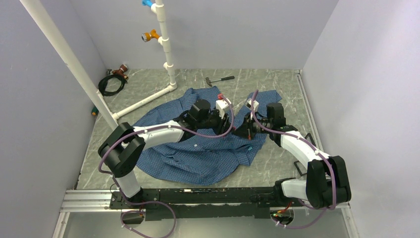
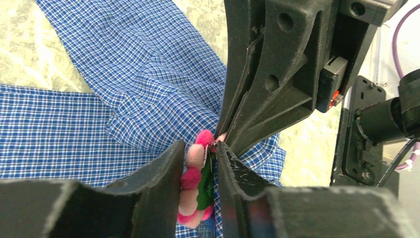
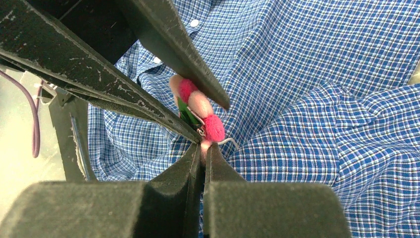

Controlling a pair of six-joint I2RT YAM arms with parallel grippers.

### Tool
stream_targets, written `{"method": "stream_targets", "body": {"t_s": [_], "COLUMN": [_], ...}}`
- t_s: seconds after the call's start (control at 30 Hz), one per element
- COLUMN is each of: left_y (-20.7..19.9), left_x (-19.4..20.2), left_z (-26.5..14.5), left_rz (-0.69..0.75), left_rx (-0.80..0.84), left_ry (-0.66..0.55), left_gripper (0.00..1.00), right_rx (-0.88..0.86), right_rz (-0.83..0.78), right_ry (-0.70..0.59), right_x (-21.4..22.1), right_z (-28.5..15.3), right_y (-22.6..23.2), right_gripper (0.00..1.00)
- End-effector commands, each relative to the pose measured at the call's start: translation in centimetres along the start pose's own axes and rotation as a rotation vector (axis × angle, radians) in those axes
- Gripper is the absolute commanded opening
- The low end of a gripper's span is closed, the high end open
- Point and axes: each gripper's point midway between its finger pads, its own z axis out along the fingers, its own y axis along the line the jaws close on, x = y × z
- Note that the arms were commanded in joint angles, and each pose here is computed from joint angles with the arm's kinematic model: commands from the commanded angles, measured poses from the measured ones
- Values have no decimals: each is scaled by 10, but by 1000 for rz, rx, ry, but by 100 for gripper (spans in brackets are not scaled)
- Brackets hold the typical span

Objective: Remove the brooch from the garment
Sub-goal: Remove the brooch from the clothes.

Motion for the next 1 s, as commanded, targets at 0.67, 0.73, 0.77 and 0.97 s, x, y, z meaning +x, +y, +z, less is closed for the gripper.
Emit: {"method": "stream_targets", "body": {"t_s": [0.67,0.73,0.77,0.97], "left_y": [-6,-6,-5,2], "left_x": [12,13,15,13], "left_z": [-3,-3,-4,-5], "left_rz": [66,71,70,62], "left_rx": [24,24,20,-10], "left_ry": [40,42,44,47], "left_gripper": [32,24,20,1], "right_rx": [-23,-22,-22,-24], "right_rz": [-54,-55,-54,-57], "right_ry": [-42,-41,-42,-43], "right_x": [-15,-15,-15,-15], "right_z": [-1,-1,-1,-1], "right_y": [6,6,6,7], "right_gripper": [0,0,0,0]}}
